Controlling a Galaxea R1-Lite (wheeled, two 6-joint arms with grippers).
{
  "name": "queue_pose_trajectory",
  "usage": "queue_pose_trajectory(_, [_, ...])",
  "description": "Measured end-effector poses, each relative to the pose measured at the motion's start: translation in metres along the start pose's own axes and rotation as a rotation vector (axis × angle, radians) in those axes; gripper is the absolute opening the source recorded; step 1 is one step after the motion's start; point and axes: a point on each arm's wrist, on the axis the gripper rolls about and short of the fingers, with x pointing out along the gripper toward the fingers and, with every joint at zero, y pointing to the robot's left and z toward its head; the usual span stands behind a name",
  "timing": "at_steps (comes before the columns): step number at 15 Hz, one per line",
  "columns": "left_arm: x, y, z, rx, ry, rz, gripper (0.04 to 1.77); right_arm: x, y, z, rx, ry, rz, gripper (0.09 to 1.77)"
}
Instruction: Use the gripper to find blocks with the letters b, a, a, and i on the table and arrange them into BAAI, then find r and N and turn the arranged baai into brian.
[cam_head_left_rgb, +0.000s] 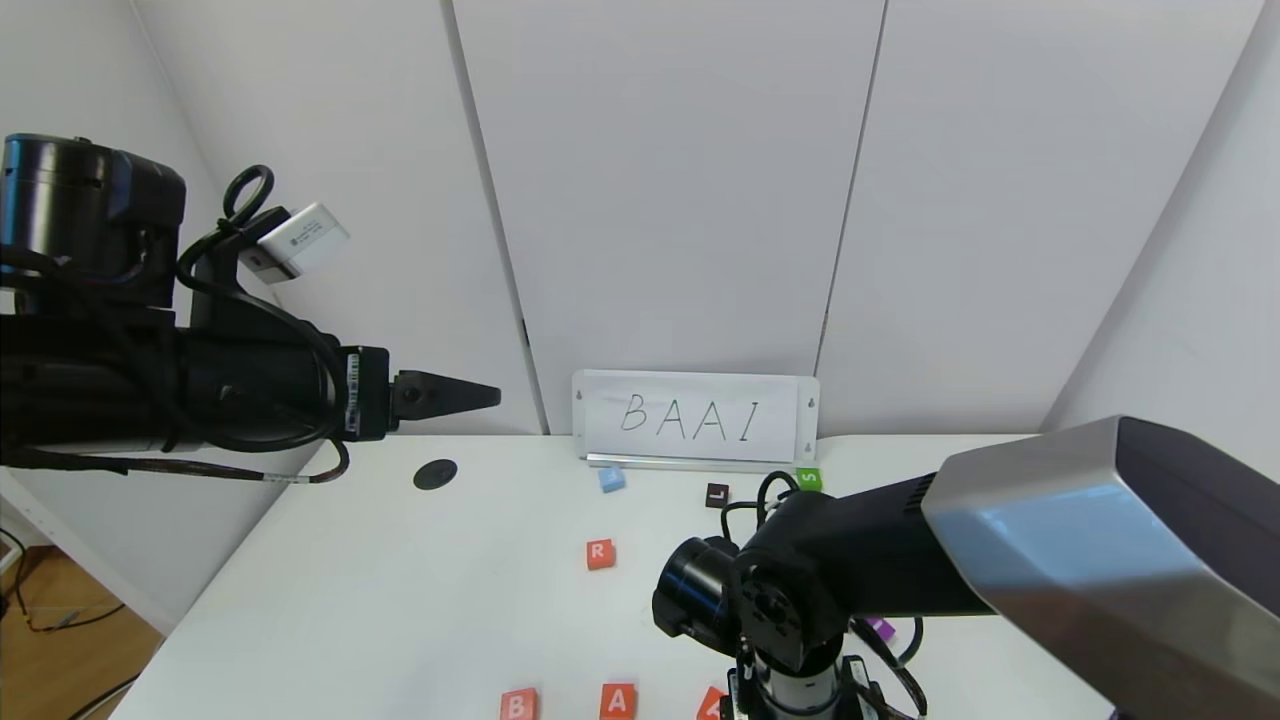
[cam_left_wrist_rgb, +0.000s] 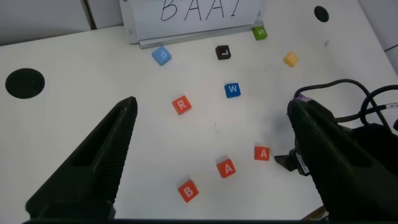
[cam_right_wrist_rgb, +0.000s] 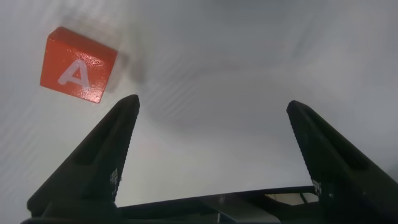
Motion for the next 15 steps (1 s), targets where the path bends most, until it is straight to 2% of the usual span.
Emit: queue_pose_trajectory(15, [-0.002, 0.0, 0.001, 0.001, -0.007, 0.003, 1.72, 0.005, -0.001, 0.015, 0.036, -0.013, 0.022, 1.71])
